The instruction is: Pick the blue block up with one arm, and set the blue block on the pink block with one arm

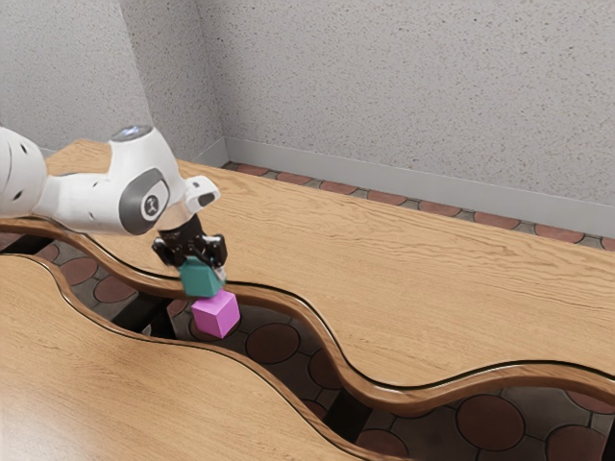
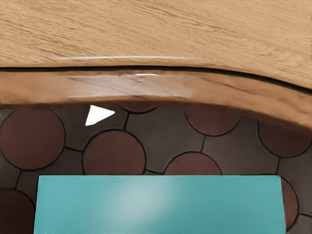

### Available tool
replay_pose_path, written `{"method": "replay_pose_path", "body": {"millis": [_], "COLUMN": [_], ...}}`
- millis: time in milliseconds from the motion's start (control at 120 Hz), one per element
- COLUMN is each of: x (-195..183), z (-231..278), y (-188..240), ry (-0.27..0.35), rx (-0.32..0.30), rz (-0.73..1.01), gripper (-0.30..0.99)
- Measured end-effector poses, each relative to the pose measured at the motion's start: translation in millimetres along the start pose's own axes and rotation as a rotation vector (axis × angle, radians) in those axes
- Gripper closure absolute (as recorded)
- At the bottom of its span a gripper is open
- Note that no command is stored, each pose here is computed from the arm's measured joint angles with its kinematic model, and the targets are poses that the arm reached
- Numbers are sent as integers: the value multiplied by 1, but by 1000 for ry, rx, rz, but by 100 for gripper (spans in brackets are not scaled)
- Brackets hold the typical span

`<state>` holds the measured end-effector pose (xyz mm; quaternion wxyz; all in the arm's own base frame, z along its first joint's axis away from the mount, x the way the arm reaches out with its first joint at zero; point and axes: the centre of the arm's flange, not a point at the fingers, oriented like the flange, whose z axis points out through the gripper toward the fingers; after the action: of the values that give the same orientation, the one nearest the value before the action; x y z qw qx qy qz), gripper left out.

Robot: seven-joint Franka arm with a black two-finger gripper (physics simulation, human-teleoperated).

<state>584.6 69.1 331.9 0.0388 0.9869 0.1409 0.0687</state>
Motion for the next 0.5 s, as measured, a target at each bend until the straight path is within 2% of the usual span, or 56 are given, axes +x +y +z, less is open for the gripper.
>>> {"method": "replay_pose_path", "body": {"millis": [183, 350, 500], "x": [-19, -19, -20], "z": [-4, -8, -11], "y": [16, 17, 32], "ry": [-5, 27, 42], "rx": [-18, 29, 25], "rz": [-58, -15, 10], "gripper": [32, 32, 19]}}
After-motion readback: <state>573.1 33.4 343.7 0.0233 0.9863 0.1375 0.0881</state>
